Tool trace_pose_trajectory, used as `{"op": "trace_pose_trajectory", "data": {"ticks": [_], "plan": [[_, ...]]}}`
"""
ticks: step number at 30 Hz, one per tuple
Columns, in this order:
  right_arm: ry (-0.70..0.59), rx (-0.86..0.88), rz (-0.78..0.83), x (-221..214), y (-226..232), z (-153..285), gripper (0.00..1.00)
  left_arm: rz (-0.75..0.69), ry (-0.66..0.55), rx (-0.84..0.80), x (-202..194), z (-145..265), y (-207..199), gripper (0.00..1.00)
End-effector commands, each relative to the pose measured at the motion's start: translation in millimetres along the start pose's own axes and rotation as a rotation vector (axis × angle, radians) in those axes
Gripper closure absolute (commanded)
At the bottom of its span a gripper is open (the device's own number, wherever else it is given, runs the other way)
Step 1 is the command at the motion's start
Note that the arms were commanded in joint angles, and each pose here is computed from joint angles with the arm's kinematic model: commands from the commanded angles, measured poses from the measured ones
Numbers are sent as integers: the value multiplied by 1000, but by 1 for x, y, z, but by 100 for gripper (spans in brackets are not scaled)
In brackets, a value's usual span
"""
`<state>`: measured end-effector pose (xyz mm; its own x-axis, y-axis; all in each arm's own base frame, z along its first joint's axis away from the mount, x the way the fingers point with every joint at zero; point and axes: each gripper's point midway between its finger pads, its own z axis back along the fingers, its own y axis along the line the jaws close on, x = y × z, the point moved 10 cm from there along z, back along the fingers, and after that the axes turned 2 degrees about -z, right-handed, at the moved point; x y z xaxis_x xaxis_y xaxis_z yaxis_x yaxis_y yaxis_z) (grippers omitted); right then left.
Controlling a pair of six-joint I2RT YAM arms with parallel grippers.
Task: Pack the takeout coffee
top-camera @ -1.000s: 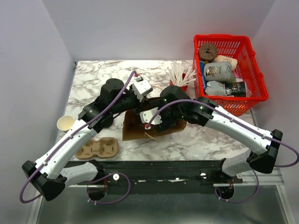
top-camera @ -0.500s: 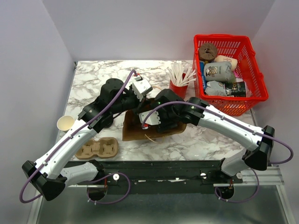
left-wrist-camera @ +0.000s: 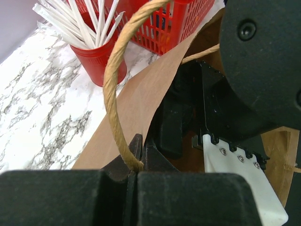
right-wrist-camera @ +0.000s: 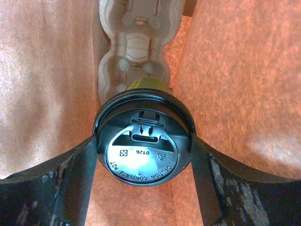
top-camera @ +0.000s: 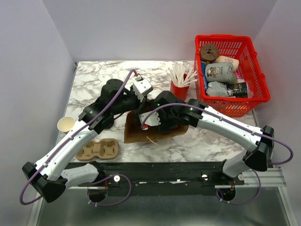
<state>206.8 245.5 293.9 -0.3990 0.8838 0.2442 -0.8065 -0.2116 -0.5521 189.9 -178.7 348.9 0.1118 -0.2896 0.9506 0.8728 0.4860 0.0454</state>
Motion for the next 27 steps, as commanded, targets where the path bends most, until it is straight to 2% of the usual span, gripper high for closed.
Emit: {"op": "trace_pose_trajectory", "data": {"ticks": [1,18,27], "plan": [[5,-3,1,3,1,-13,99,11,-57,-44,14,1,-5,100],[35,19,0,-8,-1,-36,99,26,-56,-31,13,-5,-1,100],[37,-24,13,-12,-12,-42,99,26,-50,-38,12,-9,4,100]]}}
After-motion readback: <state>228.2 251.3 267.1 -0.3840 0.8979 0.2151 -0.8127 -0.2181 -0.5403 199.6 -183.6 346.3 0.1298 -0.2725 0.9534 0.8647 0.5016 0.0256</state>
